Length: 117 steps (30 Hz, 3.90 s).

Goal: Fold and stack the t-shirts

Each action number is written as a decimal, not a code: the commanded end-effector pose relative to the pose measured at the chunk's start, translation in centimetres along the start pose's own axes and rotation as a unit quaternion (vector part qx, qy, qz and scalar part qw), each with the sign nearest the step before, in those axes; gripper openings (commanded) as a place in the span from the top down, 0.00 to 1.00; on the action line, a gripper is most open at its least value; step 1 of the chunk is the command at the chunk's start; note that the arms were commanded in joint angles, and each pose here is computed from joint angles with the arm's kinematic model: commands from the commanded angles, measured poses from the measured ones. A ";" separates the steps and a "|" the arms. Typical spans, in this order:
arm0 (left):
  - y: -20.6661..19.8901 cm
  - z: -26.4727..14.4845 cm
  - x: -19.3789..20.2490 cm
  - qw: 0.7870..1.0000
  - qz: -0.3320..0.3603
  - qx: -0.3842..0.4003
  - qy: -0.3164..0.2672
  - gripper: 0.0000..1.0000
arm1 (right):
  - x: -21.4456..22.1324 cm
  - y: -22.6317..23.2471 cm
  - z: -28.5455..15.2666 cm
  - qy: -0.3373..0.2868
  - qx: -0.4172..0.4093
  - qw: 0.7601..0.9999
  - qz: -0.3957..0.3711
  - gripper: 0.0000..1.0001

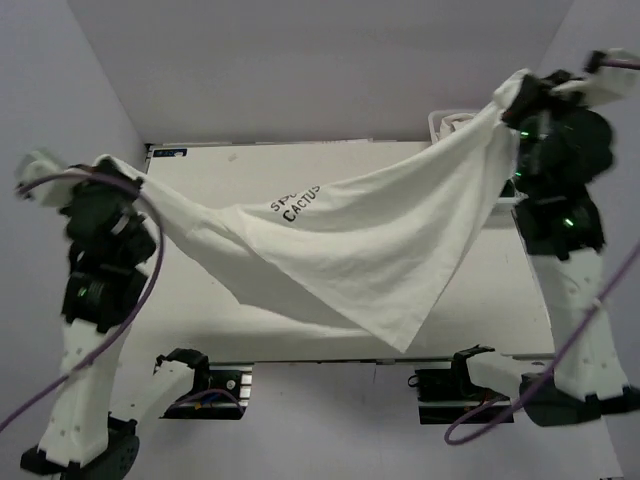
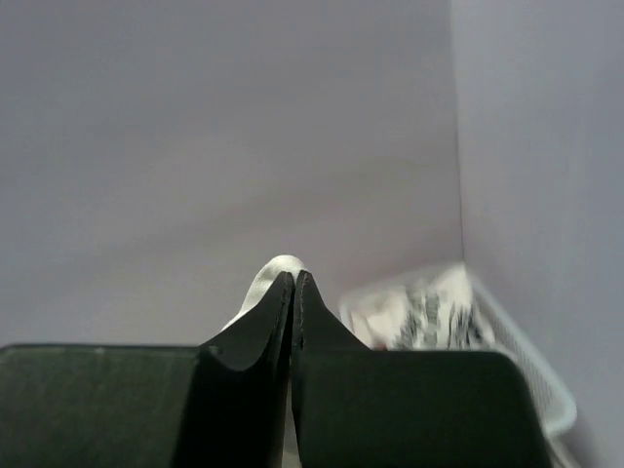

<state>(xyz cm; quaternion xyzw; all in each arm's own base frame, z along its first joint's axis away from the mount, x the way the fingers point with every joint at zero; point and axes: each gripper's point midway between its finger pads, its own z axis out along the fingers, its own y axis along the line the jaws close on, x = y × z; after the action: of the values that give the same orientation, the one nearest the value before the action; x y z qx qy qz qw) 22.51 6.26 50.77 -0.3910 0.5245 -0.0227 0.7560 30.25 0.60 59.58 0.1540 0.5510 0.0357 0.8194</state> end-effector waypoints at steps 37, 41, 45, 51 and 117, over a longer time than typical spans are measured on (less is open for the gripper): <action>14.3 -8.7 39.4 0.837 0.048 0.007 0.545 0.00 | 52.8 8.4 -32.1 0.600 -0.316 0.654 -0.336 0.10; 15.9 -10.5 41.0 0.822 0.049 0.010 0.567 0.00 | 53.6 8.7 -34.1 0.606 -0.321 0.648 -0.332 0.10; 17.2 -11.3 41.8 0.819 0.055 0.009 0.570 0.00 | 54.4 7.5 -34.1 0.608 -0.286 0.653 -0.349 0.19; 19.4 -11.1 42.4 0.818 0.088 -0.030 0.568 0.00 | 53.1 8.3 -31.6 0.577 -0.254 0.697 -0.340 0.80; 21.7 -2.2 41.4 0.820 0.252 -0.157 0.489 0.00 | 48.4 18.2 20.2 -0.100 -0.177 0.953 -0.227 0.69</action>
<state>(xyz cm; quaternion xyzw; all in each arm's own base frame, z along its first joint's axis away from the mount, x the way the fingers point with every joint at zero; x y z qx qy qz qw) 29.46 1.05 2.67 -0.3063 0.9125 0.0611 0.2643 70.19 24.33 15.60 -0.1286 0.6634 -0.1123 0.7286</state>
